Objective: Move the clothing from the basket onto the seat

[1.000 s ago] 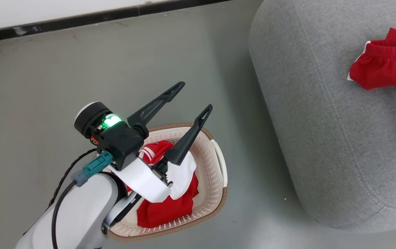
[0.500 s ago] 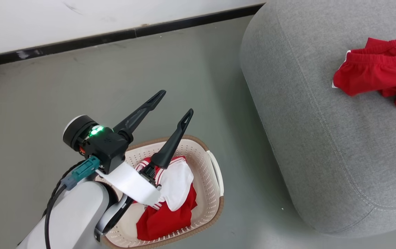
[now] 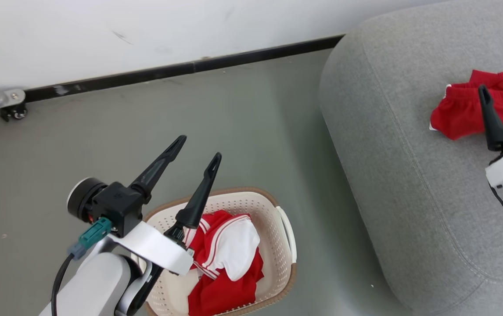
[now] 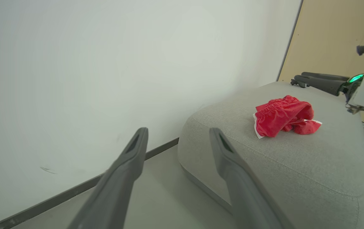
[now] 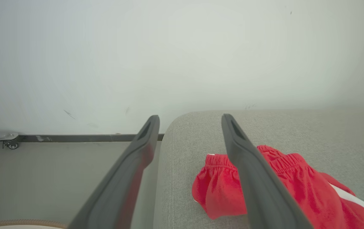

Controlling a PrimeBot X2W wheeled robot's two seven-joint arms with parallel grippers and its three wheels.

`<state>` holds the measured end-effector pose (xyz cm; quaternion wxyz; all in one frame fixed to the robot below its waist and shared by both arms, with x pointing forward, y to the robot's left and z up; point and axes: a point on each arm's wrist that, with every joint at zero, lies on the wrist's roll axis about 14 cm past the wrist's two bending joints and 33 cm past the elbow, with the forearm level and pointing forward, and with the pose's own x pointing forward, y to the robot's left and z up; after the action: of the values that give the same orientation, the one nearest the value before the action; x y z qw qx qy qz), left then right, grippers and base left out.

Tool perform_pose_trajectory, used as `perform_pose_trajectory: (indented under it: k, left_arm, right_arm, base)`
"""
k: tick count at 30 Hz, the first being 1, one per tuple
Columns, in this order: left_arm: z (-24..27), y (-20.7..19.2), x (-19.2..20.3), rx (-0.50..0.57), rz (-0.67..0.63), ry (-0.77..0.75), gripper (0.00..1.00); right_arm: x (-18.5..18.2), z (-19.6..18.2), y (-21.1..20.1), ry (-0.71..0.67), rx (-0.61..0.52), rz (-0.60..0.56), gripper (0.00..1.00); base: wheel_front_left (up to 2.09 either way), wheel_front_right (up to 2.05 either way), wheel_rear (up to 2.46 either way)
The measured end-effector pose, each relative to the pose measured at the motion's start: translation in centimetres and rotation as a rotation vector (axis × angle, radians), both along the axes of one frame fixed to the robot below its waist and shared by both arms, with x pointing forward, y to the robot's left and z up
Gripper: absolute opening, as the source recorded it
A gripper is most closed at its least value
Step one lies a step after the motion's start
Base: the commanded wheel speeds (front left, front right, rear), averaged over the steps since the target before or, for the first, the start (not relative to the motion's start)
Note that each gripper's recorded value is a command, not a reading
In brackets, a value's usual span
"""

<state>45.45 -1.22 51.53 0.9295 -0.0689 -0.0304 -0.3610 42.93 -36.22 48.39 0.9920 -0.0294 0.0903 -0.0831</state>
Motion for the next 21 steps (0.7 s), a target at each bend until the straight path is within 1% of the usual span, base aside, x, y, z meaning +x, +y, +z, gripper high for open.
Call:
perform_pose_trajectory:
  k: [4, 11, 12, 17, 21]
  left_arm:
    - [-0.4, 2.0, -0.3, 0.018, 0.067, 0.011, 1.00]
    - [-0.7, 5.9, -1.0, 0.029, 0.207, 0.036, 1.00]
    - [-0.5, 6.9, -1.1, 0.024, 0.248, 0.040, 1.00]
    - [1.1, 9.4, -1.2, -0.006, 0.347, 0.012, 1.00]
    - [1.5, 11.0, -1.9, 0.002, 0.402, 0.000, 1.00]
  right_arm:
    - [1.6, 1.6, 2.0, -0.054, -0.001, 0.049, 1.00]
    - [3.6, 2.9, 6.6, -0.119, 0.042, 0.136, 1.00]
    - [4.0, 3.1, 7.8, -0.130, 0.054, 0.158, 1.00]
    - [4.5, 3.3, 10.7, -0.147, 0.083, 0.206, 1.00]
    - [4.5, 3.2, 13.4, -0.155, 0.110, 0.249, 1.00]
  base:
    - [0.00, 0.00, 0.00]
    - [0.00, 0.00, 0.00]
    - [0.00, 0.00, 0.00]
    - [0.00, 0.00, 0.00]
    - [0.00, 0.00, 0.00]
